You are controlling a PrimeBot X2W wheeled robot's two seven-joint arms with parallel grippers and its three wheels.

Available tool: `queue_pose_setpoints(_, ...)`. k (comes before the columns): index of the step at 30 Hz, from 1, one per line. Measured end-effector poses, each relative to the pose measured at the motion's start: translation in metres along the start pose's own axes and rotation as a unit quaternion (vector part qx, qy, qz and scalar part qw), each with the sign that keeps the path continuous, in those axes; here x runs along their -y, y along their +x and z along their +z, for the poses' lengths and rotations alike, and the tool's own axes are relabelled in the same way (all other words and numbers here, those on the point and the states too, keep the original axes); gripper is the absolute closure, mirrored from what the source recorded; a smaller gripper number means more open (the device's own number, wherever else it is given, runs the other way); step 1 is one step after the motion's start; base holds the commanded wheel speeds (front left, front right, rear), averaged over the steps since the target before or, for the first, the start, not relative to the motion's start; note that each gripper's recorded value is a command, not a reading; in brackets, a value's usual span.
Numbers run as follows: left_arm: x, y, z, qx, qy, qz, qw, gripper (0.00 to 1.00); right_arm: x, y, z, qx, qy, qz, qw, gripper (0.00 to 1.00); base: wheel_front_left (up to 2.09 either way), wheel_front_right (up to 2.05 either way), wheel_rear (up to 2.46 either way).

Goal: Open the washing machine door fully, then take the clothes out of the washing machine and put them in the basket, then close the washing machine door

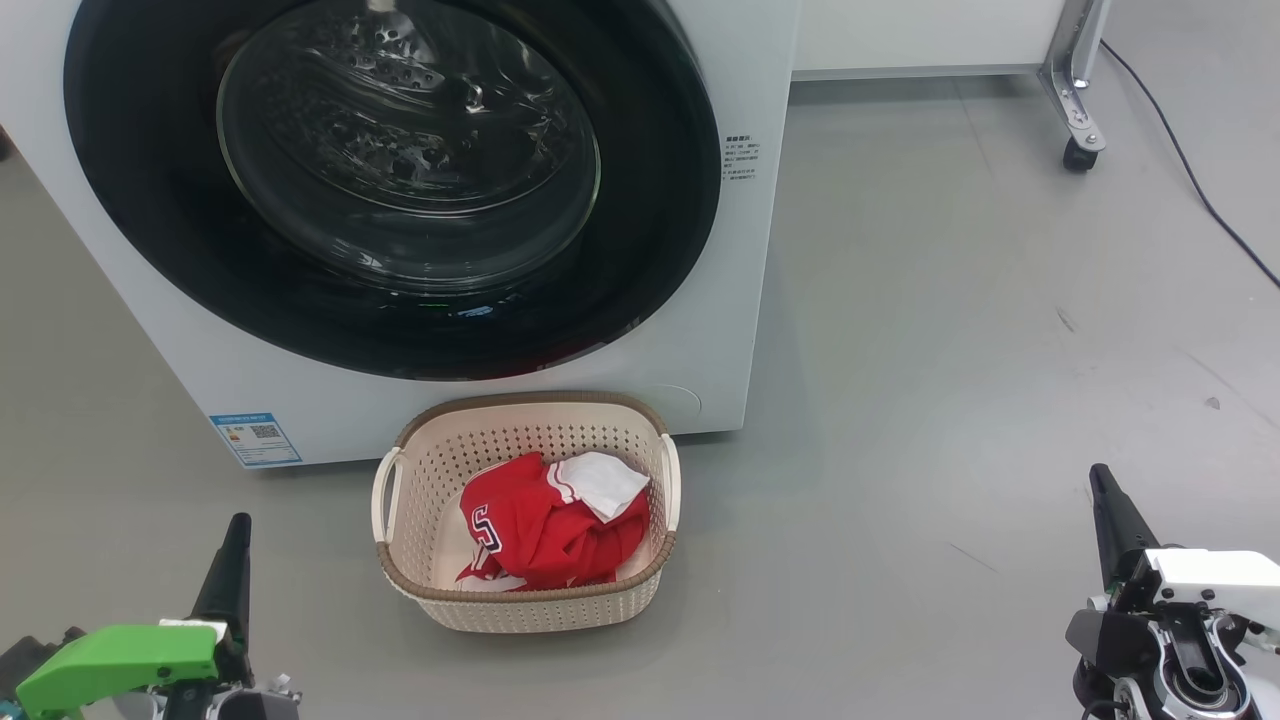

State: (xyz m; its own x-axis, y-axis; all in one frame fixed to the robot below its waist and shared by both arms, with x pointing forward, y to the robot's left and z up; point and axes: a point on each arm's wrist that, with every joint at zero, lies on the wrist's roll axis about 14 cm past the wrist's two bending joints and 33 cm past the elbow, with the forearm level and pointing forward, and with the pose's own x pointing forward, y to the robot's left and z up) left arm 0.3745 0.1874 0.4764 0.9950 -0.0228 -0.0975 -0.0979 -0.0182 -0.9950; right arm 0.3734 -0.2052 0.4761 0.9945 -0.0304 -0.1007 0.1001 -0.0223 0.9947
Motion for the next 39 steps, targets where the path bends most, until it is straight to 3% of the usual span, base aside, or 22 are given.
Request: queue_pose_setpoints(39,0.0002,0.0000,-0.0007,-0.003,0.000,0.000,1.000,1.00,-0.0001,0.0000,0.0004,0.001,0.001,0.000,1.000,1.00,0.00,0.00,0.00)
